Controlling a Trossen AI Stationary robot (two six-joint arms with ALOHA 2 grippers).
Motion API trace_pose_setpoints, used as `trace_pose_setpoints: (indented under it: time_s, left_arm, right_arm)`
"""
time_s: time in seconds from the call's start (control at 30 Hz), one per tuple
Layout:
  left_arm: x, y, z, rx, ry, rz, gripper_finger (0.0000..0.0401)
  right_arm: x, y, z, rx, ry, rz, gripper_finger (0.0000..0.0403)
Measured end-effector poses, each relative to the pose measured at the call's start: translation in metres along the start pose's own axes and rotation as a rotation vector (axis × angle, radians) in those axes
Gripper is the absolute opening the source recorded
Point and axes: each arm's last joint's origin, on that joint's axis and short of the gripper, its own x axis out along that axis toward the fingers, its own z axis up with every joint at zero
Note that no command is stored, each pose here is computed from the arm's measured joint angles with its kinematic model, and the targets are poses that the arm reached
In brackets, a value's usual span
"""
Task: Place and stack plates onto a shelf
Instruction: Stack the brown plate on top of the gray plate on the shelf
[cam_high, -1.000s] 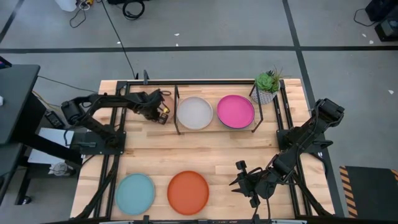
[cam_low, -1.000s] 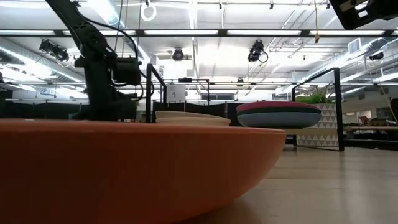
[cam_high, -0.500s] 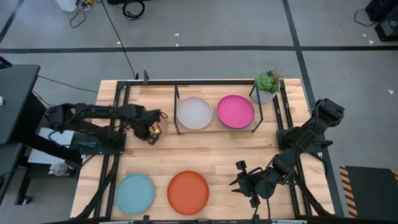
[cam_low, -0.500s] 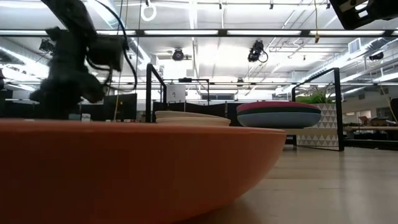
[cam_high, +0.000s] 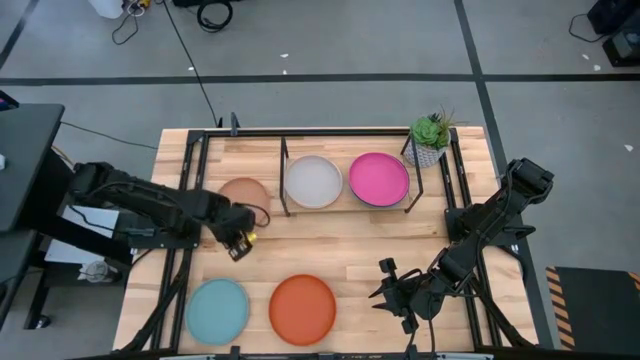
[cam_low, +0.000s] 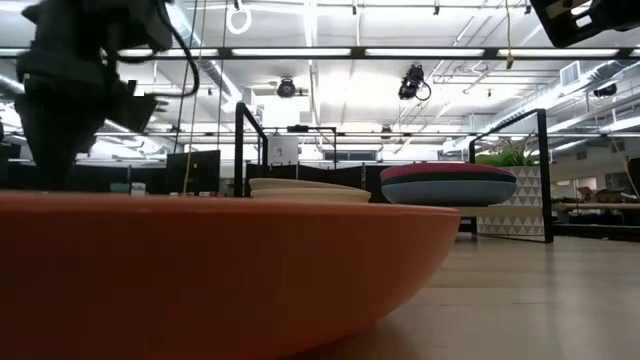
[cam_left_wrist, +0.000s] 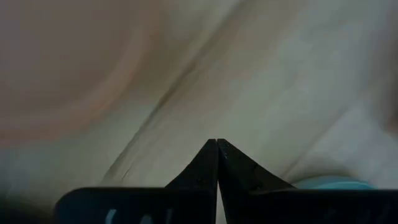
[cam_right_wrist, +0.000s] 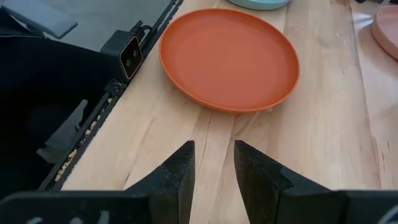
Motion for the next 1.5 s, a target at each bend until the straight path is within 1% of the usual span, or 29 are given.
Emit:
trace_pose_setpoints:
  time_s: [0.1, 0.17, 0.2, 0.33, 0.43, 0.53, 0.67, 0.73, 0.8, 1.07, 1.23, 1.37, 1.5]
  left_arm:
    - [0.001, -0.015, -0.003, 0.142, -0.095, -0.036, 0.0009]
    - [0.001, -0.023, -0.004, 0.191, -0.155, -0.052, 0.0012]
    - [0.001, -0.025, -0.005, 0.209, -0.185, -0.043, 0.0017]
    - [0.003, -0.027, -0.009, 0.242, -0.288, 0.078, 0.0045]
    - [0.004, -0.024, -0.011, 0.259, -0.334, 0.17, 0.0074]
    - [0.008, -0.025, -0.01, 0.27, -0.343, 0.22, 0.0107]
    - [0.017, -0.027, -0.009, 0.349, -0.311, 0.264, 0.0145]
    - [0.022, -0.026, -0.007, 0.366, -0.3, 0.298, 0.0156]
    - [0.028, -0.025, -0.004, 0.359, -0.288, 0.331, 0.016]
    - [0.044, -0.018, 0.005, 0.38, -0.217, 0.419, 0.0162]
    - [0.051, -0.017, 0.008, 0.405, -0.185, 0.449, 0.0158]
    - [0.053, -0.016, 0.008, 0.415, -0.167, 0.453, 0.0125]
    - [0.053, -0.017, 0.007, 0.404, -0.146, 0.417, 0.0064]
  right_arm:
    - [0.0, 0.0, 0.0, -0.005, -0.003, 0.001, 0.0119]
    - [0.0, 0.0, 0.0, -0.006, -0.004, 0.001, 0.0119]
    - [0.0, 0.0, 0.001, -0.006, -0.007, 0.002, 0.0119]
    - [0.0, 0.0, 0.001, -0.013, -0.009, 0.002, 0.0119]
    - [0.0, 0.0, 0.001, -0.02, -0.012, 0.002, 0.0119]
    - [0.0, 0.0, 0.001, -0.022, -0.013, 0.003, 0.0119]
    - [0.0, 0.0, 0.001, -0.021, -0.014, 0.003, 0.0119]
    - [0.0, 0.0, 0.002, -0.02, -0.016, 0.003, 0.0119]
    - [0.0, 0.0, 0.002, -0.02, -0.018, 0.004, 0.0119]
    - [0.0, 0.0, 0.002, -0.023, -0.018, 0.004, 0.0119]
    - [0.0, 0.0, 0.002, -0.022, -0.018, 0.004, 0.0119]
    - [0.0, 0.0, 0.002, -0.02, -0.017, 0.004, 0.0119]
    - [0.0, 0.0, 0.002, -0.021, -0.016, 0.003, 0.0119]
